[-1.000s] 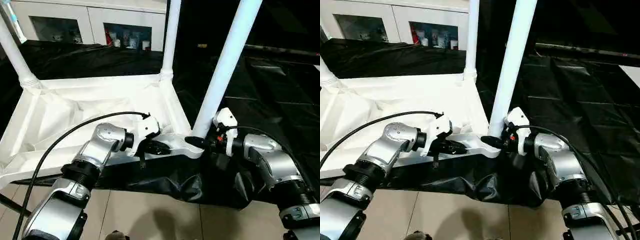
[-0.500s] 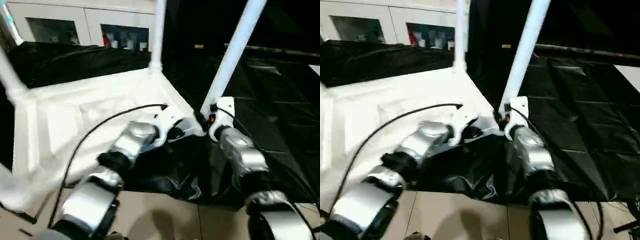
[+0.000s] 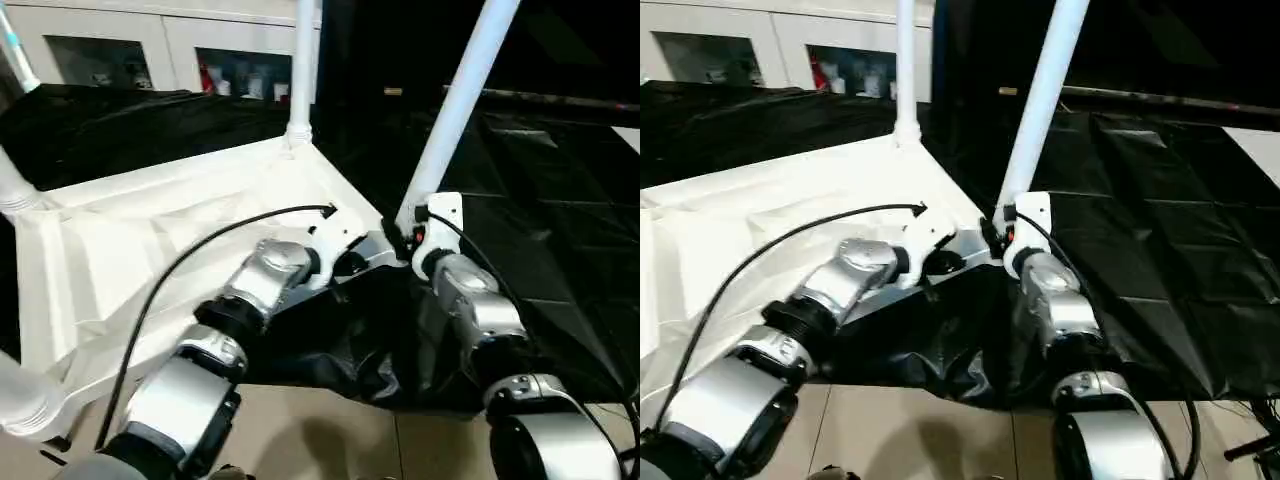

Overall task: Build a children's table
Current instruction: Rotate leg to tighten

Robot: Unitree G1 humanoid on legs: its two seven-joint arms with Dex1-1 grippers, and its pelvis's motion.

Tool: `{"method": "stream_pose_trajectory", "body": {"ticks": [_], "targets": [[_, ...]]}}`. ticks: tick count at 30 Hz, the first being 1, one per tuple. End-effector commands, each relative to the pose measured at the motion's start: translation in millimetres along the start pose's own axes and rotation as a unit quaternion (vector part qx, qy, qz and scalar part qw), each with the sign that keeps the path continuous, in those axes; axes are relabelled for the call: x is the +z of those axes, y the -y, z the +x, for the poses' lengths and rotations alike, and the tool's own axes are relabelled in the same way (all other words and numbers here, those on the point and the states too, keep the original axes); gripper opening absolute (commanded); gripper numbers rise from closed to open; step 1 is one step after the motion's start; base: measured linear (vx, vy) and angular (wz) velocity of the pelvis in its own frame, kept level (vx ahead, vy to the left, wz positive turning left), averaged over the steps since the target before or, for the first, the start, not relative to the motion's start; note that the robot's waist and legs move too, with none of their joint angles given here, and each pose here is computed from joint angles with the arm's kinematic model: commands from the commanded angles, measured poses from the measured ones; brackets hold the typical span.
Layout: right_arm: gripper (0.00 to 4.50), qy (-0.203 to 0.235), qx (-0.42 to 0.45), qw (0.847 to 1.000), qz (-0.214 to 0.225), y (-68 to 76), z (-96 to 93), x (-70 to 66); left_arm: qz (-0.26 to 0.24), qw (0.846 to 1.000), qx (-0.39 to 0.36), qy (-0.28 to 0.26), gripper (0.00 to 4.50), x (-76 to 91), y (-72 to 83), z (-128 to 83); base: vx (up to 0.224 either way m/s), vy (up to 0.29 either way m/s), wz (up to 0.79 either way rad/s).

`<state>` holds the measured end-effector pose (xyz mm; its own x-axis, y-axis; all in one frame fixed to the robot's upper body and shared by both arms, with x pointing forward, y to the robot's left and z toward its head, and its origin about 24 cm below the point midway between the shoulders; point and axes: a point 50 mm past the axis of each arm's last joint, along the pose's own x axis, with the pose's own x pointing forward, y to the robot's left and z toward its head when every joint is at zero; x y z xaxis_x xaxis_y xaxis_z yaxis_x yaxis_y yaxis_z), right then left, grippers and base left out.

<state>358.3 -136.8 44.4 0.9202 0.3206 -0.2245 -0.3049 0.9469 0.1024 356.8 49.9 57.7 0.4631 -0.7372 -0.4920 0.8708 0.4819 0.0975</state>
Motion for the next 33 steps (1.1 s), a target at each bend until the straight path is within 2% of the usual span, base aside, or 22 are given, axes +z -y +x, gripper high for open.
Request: {"method": "stream_pose_trajectory", "body": {"ticks": [1, 3, 4, 6, 7, 8, 9, 16, 22, 33], "targets": [[3.34, -0.011, 0.040, 0.999, -0.003, -4.6, -1.6, -3.9, 0.025, 0.999, -0.021, 0.002, 0.00, 7.6, 1.6, 0, 0.000, 0.000, 0.00], [3.49, -0.012, 0.104, 0.994, -0.031, 0.9, -10.3, 0.6, 0.037, 0.998, -0.056, -0.007, 0.00, 1.5, 0.5, -7, 0.000, 0.000, 0.00], [3.58, -0.024, 0.155, 0.986, -0.058, 4.4, -18.6, 1.1, 0.046, 0.996, -0.081, -0.010, 0.00, -2.2, 0.0, -12, 0.000, 0.000, 0.00], [3.68, -0.028, 0.170, 0.983, -0.067, 5.3, -21.3, 0.9, 0.047, 0.995, -0.087, -0.012, 0.00, -3.4, -0.4, -14, 0.000, 0.000, 0.00], [3.86, -0.036, 0.199, 0.975, -0.088, 7.6, -27.0, 0.1, 0.056, 0.993, -0.100, -0.008, 0.00, -4.3, -0.6, -17, 0.000, 0.000, 0.00], [3.93, -0.050, 0.239, 0.963, -0.114, 11.4, -36.5, -1.8, 0.061, 0.990, -0.124, -0.006, 0.00, -6.4, -0.9, -23, 0.000, 0.000, 0.00], [3.93, -0.058, 0.257, 0.957, -0.124, 15.1, -42.0, -2.3, 0.066, 0.987, -0.145, 0.000, 0.00, -7.4, -0.4, -27, 0.000, 0.000, 0.00], [4.03, -0.048, 0.307, 0.943, -0.118, 24.6, -56.1, 8.8, 0.075, 0.975, -0.208, 0.001, 0.00, -15.8, 1.4, -46, 0.000, 0.000, 0.00], [3.47, -0.059, 0.330, 0.933, -0.129, 25.2, -59.7, 7.9, 0.077, 0.976, -0.205, -0.006, 0.00, -19.9, -0.7, -51, 0.000, 0.000, 0.00], [2.49, -0.079, 0.347, 0.924, -0.139, 22.0, -61.8, 0.7, 0.077, 0.977, -0.201, -0.008, 0.00, -20.2, -1.2, -52, 0.000, 0.000, 0.00]]}}
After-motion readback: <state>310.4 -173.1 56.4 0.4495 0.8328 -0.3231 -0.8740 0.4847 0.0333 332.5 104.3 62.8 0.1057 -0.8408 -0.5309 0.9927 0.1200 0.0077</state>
